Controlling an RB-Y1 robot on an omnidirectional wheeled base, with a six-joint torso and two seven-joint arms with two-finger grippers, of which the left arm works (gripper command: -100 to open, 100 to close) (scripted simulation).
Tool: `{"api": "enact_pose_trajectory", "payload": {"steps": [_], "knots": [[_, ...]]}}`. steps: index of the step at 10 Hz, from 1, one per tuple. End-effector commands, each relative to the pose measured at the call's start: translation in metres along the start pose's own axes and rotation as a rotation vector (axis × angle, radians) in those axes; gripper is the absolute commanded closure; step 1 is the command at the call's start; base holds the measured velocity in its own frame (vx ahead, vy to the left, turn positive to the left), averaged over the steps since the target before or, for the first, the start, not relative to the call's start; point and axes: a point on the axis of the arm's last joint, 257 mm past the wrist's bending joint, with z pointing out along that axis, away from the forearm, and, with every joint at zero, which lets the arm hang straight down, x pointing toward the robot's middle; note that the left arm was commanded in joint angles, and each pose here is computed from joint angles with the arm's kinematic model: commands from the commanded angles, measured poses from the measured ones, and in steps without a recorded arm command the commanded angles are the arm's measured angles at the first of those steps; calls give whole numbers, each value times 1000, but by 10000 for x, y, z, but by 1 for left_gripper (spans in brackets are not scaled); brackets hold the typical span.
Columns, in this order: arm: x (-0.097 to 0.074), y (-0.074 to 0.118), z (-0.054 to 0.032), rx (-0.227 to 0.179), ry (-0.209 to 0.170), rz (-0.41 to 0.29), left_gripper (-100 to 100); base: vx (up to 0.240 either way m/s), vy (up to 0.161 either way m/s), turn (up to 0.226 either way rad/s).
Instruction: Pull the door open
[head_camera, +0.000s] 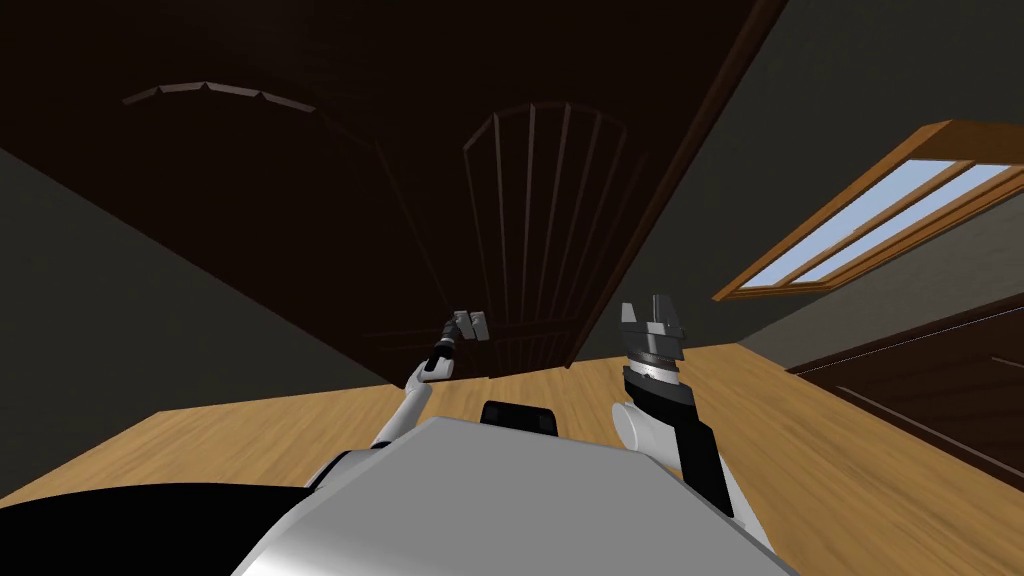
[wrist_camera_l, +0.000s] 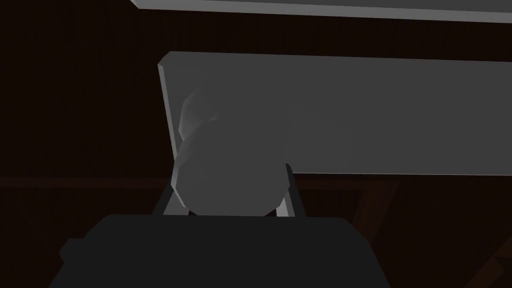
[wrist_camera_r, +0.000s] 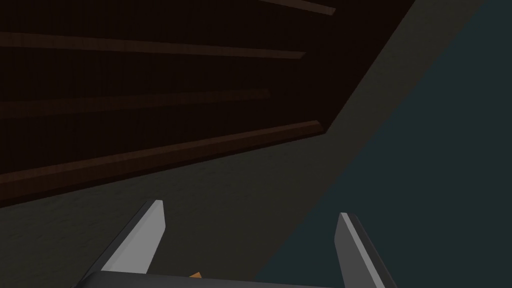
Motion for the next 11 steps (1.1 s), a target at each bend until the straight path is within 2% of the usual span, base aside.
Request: {"api": "enact_pose_trajectory", "payload": {"steps": [1,2,3,4,6,9,10,11], "knots": [[-40,-1,-5,0,-5,2,100,0,0,0],[-274,67,-74,-19,-34,19,100,-120,67,156],[-332,80,-91,-23,-40,23,100,-206,107,134],[-321,71,-83,-21,-39,19,-100,-186,52,74],[-304,76,-91,-24,-34,17,-100,-171,-49,17],[-179,62,-78,-22,-13,8,-100,-194,-69,-12],[-85,38,-58,-18,2,2,-100,-167,-72,-47],[118,-45,2,0,32,-10,-100,-129,-147,-197]]}}
